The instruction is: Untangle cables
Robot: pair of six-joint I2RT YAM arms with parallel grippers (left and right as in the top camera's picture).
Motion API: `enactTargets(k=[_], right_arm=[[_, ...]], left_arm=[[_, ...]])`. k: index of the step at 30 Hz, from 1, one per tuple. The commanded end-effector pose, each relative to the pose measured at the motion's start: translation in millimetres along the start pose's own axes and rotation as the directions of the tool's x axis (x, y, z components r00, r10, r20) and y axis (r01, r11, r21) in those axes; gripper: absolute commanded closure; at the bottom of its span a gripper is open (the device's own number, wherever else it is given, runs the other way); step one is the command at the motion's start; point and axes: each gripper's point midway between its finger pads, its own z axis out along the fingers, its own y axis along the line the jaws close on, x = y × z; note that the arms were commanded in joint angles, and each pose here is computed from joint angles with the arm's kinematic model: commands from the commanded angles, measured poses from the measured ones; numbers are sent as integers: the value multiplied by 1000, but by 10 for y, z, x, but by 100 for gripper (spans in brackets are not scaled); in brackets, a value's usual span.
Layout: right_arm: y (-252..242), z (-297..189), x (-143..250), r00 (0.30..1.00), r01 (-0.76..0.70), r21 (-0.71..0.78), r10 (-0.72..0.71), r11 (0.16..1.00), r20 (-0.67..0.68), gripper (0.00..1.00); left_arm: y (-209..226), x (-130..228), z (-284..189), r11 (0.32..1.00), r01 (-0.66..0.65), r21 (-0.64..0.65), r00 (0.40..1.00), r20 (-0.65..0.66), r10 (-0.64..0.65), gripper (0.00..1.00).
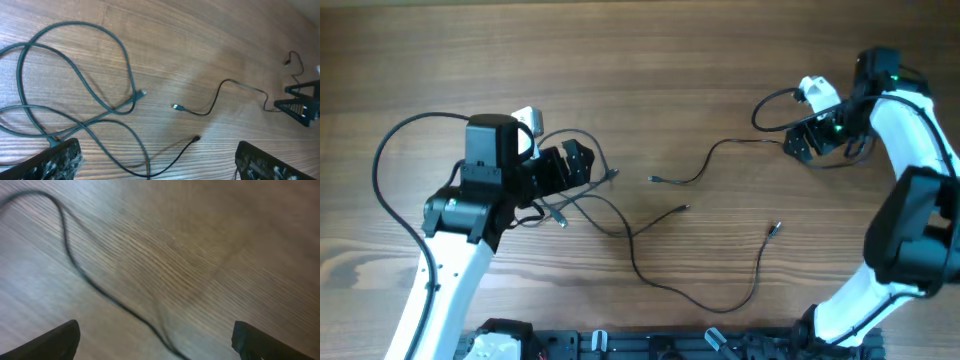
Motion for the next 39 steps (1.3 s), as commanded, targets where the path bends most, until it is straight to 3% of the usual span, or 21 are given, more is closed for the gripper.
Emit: enactTargets(k=[1, 3, 4, 5, 6, 8, 12, 15, 17, 21, 22, 24, 29, 30, 31, 33, 36, 39], right_arm=[[0, 336, 118, 996, 72, -65, -75, 995, -43, 0], [73, 519, 78, 997, 71, -126, -73, 989, -14, 0], [59, 595, 69, 997, 73, -128, -75, 989, -10, 11], [39, 644, 56, 997, 71, -123, -72, 990, -7, 48], [-2, 656, 20, 1000, 29, -107, -29, 994, 2, 96], [-100, 565, -122, 995, -90, -69, 93, 994, 39, 96], [-226, -121, -517, 984, -97, 15, 93, 995, 151, 96], [-509, -1328, -902, 929, -227, 273, 124, 935, 349, 96], [-654, -2196, -997, 861, -342, 456, 81, 822, 502, 96], [-672, -3754, -873, 677, -590, 602, -77, 538, 732, 96], [-635, -4186, -775, 615, -652, 602, -143, 460, 775, 96], [-707, -4692, -461, 556, -745, 588, -195, 314, 808, 96], [-1347, -4948, 688, 582, -811, 584, -62, 18, 811, 96], [-1431, -5080, 1014, 544, -839, 541, -51, -63, 838, 96], [-1465, -5239, 1305, 416, -905, 404, -76, -133, 906, 96], [-1481, -5354, 1530, 210, -971, 192, -123, -144, 970, 96], [-1622, -5165, 1281, 190, -979, 195, -77, 61, 979, 96], [-1899, -4614, 1349, 214, -975, 207, 98, 79, 972, 96]], left_arm=[[9, 30, 74, 1000, -15, -2, 999, -29, 15, 0], [4, 17, 80, 1000, -16, 0, 1000, -25, 16, 0], [1, 11, 80, 1000, -16, 1, 1000, -23, 16, 0], [1, 9, 80, 1000, -6, 2, 1000, -22, 6, 0], [0, 11, 80, 1000, -5, 2, 1000, -23, 6, 0], [1, 14, 80, 1000, -5, 2, 1000, -24, 5, 0], [5, 19, 79, 1000, -5, 0, 1000, -26, 5, 0], [6, 19, 79, 1000, -5, 0, 1000, -26, 5, 0], [5, 18, 79, 1000, -5, 0, 1000, -26, 5, 0], [5, 18, 79, 1000, -5, 0, 1000, -26, 5, 0], [6, 18, 79, 1000, -5, 0, 1000, -26, 5, 0], [5, 18, 79, 1000, -5, 0, 1000, -26, 5, 0], [5, 18, 79, 1000, -5, 0, 1000, -26, 5, 0], [7, 18, 79, 1000, -5, -1, 1000, -26, 5, 0], [6, 18, 79, 1000, -5, 0, 1000, -26, 5, 0], [6, 18, 79, 1000, -5, 0, 1000, -26, 5, 0], [6, 18, 79, 1000, -5, 0, 1000, -26, 5, 0], [5, 18, 79, 1000, -5, 0, 1000, -26, 5, 0]])
